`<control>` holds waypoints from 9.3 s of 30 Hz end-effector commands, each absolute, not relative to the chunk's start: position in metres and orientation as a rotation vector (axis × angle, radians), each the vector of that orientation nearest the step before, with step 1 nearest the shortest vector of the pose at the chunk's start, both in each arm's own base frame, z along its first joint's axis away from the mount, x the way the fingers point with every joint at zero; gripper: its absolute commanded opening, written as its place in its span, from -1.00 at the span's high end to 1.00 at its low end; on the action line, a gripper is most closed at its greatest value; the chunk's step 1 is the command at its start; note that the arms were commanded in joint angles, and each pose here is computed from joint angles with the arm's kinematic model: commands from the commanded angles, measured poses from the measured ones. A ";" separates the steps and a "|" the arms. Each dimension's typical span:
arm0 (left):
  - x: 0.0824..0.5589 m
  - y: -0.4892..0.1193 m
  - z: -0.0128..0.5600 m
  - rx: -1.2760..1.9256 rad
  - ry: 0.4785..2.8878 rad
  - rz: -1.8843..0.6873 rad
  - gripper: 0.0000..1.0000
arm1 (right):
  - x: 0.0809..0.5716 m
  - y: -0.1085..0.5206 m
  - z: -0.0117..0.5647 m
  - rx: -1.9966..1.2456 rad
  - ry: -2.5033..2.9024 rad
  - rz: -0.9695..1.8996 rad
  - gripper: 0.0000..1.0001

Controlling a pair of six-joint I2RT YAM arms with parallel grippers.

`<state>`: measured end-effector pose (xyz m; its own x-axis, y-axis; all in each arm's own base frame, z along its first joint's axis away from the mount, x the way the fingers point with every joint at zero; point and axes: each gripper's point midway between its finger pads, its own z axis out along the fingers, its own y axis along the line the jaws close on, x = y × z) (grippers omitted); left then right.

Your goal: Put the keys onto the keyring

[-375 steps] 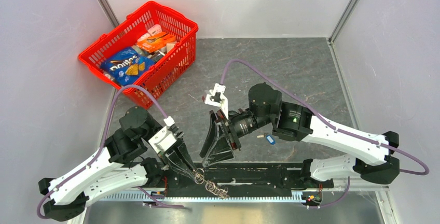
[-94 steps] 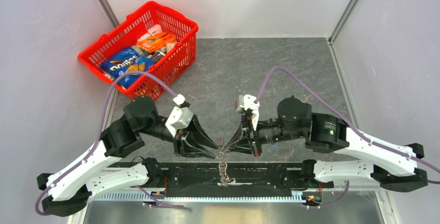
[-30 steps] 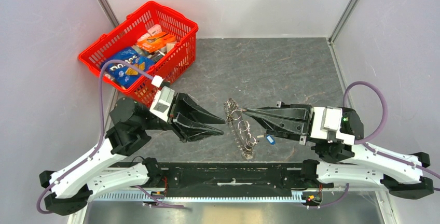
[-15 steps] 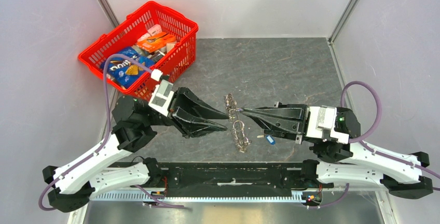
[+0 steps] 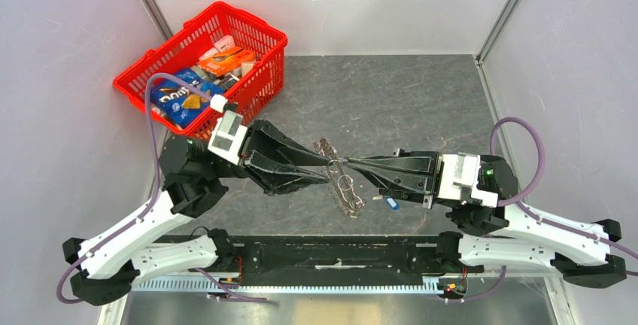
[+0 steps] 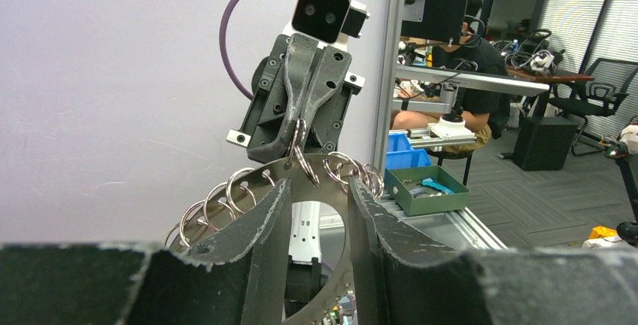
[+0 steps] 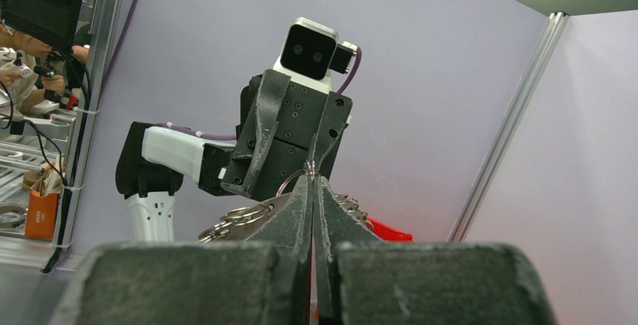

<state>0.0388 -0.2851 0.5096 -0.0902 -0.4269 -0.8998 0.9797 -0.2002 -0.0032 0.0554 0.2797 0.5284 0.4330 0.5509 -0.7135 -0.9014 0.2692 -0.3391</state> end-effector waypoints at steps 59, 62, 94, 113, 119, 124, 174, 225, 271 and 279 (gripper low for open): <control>0.050 -0.285 0.489 0.959 1.029 -1.529 0.17 | 0.076 0.279 0.544 -0.780 0.777 1.058 1.00; 0.051 -0.282 0.491 0.953 1.025 -1.518 0.16 | 0.076 0.279 0.543 -0.784 0.781 1.055 1.00; 0.066 -0.281 0.485 0.921 1.115 -1.424 0.17 | 0.077 0.279 0.534 -0.806 0.806 1.048 1.00; 0.075 -0.281 0.494 0.907 1.132 -1.369 0.96 | 0.080 0.280 0.525 -0.803 0.835 1.039 1.00; 0.068 -0.282 0.498 0.967 1.104 -1.367 0.95 | 0.087 0.280 0.523 -0.765 0.889 1.042 1.00; 0.062 -0.282 0.496 1.029 1.062 -1.356 0.96 | 0.087 0.281 0.524 -0.729 0.919 1.087 1.00; 0.083 -0.260 0.510 0.926 0.846 -1.103 0.06 | 0.032 0.291 0.535 -0.927 0.748 1.313 1.00; 0.037 -0.261 0.524 0.821 0.730 -1.584 0.31 | 0.037 0.280 0.557 -0.693 0.552 1.366 1.00; 0.034 -0.268 0.530 0.810 0.682 -1.679 0.42 | 0.052 0.293 0.553 -0.607 0.544 1.346 1.00; 0.034 -0.268 0.532 0.807 0.679 -1.678 0.45 | 0.053 0.296 0.552 -0.605 0.542 1.351 1.00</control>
<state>0.0404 -0.2721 0.5239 -0.1628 -0.5650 -0.8089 0.9770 -0.2065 -0.0523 0.0523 0.3041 0.5401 0.1364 0.6827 -0.7179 -0.9906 0.0984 -0.0946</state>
